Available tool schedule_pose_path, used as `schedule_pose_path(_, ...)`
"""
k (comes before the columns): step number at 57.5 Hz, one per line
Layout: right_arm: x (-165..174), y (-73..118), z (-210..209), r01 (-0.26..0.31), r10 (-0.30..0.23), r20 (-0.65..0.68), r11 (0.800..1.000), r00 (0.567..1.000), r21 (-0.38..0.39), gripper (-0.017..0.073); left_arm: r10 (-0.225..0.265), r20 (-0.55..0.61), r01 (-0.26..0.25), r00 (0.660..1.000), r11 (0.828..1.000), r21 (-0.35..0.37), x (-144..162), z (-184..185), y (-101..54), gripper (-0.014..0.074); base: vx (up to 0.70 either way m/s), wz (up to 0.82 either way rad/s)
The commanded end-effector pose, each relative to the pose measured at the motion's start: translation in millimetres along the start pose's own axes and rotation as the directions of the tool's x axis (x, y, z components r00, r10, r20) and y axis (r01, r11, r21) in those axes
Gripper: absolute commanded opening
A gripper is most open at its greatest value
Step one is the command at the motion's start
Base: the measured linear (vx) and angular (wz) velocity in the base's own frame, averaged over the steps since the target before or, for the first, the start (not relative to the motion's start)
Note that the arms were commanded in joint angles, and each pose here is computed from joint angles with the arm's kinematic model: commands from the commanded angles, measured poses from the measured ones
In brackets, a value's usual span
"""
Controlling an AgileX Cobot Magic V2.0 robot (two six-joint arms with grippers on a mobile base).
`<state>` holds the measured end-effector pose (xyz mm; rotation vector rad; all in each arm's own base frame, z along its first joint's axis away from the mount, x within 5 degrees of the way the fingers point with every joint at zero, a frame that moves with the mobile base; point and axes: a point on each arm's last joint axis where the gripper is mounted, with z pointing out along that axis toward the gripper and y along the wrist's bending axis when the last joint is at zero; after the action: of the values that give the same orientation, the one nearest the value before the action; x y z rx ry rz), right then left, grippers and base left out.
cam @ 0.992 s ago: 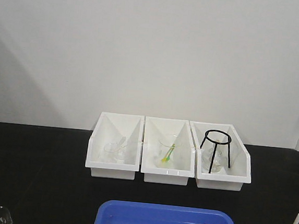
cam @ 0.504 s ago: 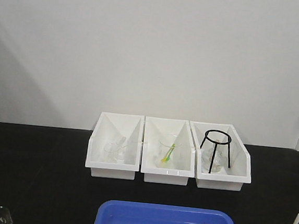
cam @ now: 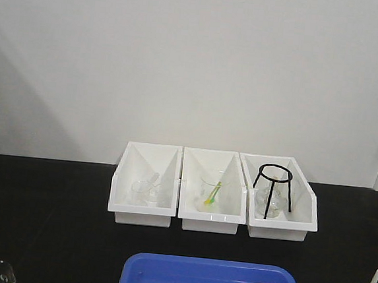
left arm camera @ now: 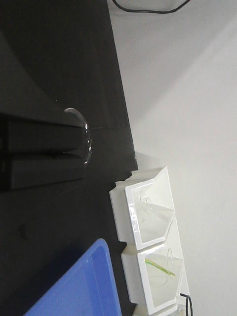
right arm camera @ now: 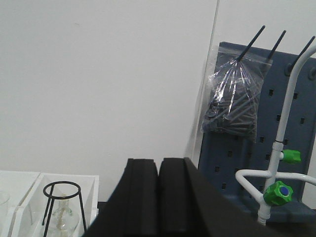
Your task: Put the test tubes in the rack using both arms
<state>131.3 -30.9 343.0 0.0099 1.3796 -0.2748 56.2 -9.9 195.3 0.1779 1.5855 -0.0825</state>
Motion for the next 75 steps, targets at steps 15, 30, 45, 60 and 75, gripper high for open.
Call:
schedule_pose_path(15, -14.5, -4.3, -1.3, -0.06, 0.058, 0.066, 0.998, 0.996, 0.032, -0.0007, -0.01, 0.072, 0.012, 0.997, 1.0, -0.02, 0.6, -0.5, 1.3, -0.002, 0.0, 0.0)
schedule_pose_path(30, -10.6, 4.2, -23.0, -0.129, 0.128, 0.069, 0.992, 0.989, 0.007, -0.0007, -0.01, 0.072, 0.012, 0.997, 1.0, -0.02, 0.6, -0.5, 1.3, -0.002, 0.0, 0.0)
schedule_pose_path(45, 62.2, 27.5, -58.0, -0.086, 0.079, -0.074, 0.99, 0.994, -0.108, -0.0007, -0.01, 0.072, 0.012, 0.997, 1.0, -0.02, 0.6, -0.5, 1.3, -0.002, 0.0, 0.0)
schedule_pose_path(60, 122.9, 35.3, -95.2, -0.116, 0.096, -0.161, 0.986, 0.982, -0.123, -0.0007, -0.01, 0.072, 0.012, 0.997, 1.0, -0.02, 0.6, -0.5, 1.3, -0.002, 0.0, 0.0)
schedule_pose_path(75, 121.5, 34.5, -104.9, -0.139, 0.121, -0.135, 0.982, 0.983, -0.129, -0.0007, -0.01, 0.071, 0.012, 0.997, 1.0, -0.019, 0.7, -0.5, 1.3, -0.002, 0.0, 0.0)
